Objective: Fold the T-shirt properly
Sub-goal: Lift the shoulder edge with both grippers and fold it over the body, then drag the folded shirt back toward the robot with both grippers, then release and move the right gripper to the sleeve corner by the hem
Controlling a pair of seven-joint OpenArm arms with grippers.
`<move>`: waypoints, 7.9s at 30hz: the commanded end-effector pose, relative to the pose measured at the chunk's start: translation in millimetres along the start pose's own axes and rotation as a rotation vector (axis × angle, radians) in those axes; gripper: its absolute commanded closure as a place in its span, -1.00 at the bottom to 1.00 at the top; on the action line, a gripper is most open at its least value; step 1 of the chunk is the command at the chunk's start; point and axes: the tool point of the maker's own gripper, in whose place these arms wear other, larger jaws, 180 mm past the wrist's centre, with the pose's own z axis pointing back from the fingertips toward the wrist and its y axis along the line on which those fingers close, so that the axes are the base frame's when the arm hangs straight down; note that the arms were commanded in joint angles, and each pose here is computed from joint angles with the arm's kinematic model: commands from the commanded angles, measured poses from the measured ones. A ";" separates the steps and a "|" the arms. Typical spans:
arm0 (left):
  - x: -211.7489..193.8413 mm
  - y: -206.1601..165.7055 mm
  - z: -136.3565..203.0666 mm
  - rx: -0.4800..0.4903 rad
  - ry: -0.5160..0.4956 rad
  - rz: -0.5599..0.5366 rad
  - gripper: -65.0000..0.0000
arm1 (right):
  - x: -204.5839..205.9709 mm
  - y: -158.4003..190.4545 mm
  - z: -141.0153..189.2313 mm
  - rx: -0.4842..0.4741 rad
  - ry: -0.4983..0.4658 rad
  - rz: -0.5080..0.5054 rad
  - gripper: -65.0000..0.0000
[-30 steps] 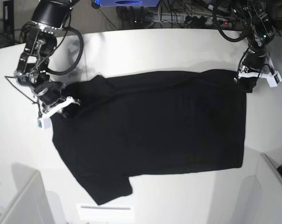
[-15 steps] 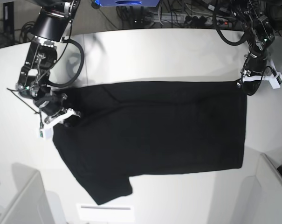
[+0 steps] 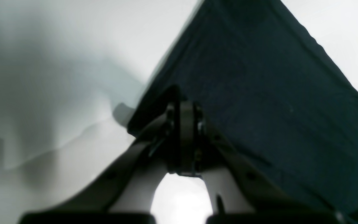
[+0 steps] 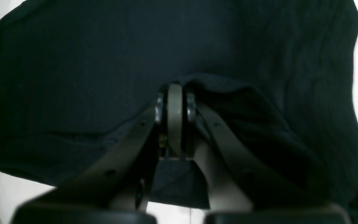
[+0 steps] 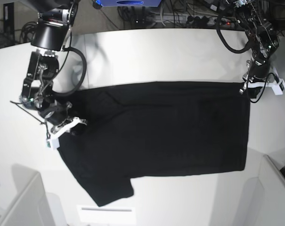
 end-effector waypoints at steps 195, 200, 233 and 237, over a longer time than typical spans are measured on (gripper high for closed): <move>-60.7 106.7 60.3 0.100 0.215 -0.151 1.00 | -168.4 -88.6 149.4 -0.484 -0.092 -0.316 1.00; -62.9 108.8 62.2 0.106 0.222 -0.150 1.00 | -176.2 -86.1 147.1 -0.472 -0.033 -0.327 1.00; 61.6 60.0 75.0 0.059 -0.146 -0.237 0.36 | -13.1 -52.8 83.5 -0.271 -0.199 -0.153 -0.12; 55.5 50.3 66.5 0.035 -0.127 -0.248 1.00 | 20.4 -51.7 45.3 -0.229 -0.175 -0.159 -0.12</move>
